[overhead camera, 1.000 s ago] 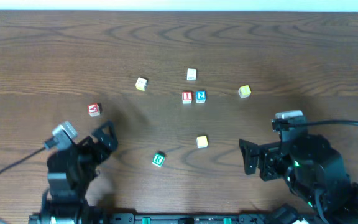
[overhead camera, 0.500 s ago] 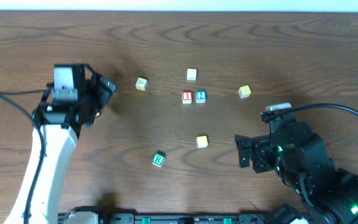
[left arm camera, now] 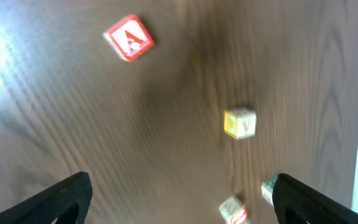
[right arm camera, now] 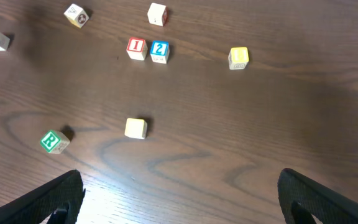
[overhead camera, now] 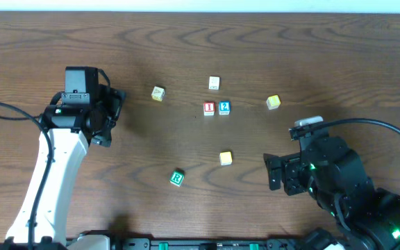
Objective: Spell out Ai2
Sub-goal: 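Raise the left arm and reach toward the red A block, then lower the left gripper and grasp the red A block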
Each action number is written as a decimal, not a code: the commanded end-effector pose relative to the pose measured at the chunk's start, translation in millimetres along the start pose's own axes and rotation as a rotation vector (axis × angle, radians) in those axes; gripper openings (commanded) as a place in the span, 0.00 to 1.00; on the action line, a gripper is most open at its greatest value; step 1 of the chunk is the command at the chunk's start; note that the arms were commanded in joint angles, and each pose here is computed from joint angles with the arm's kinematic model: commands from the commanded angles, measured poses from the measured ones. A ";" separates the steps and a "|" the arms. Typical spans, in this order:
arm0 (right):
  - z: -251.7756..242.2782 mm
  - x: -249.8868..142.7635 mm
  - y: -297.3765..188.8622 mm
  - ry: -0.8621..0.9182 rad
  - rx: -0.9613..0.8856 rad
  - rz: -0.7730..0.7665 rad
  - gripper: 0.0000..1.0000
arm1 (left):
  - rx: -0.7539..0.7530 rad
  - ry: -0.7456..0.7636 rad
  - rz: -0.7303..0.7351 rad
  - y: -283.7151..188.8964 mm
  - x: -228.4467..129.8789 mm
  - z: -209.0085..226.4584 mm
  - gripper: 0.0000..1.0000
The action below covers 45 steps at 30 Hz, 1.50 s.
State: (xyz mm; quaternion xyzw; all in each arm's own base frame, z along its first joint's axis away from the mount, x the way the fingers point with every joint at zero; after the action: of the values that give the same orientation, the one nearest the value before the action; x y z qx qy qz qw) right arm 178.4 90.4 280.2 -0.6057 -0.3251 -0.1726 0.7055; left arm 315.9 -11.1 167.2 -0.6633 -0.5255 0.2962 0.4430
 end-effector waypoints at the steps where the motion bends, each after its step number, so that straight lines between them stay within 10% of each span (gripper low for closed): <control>1: 0.6 -0.7 -0.6 -0.035 -0.005 -0.001 0.99 | 0.047 -0.215 -0.079 7.9 13.7 4.4 0.94; 45: 7.2 2.4 29.6 0.028 -0.010 0.139 0.99 | 0.265 -0.509 -0.033 113.3 67.9 26.8 0.78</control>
State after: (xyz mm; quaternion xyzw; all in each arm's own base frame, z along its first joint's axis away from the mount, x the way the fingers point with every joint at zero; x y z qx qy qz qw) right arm 194.1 105.9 252.3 -0.6340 -0.2763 -0.1140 0.7132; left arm 353.6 52.3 58.6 -0.4946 -0.5866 0.5116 0.3866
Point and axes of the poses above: each gripper's point midway between its finger pads, its own y axis out along the fingers, its own z axis along the line the jaws close on, x = y × z, the point moved 3 cm from there along -y, back along the fingers, and after that the axes turned 1 degree about -y, right-handed, at the moved point
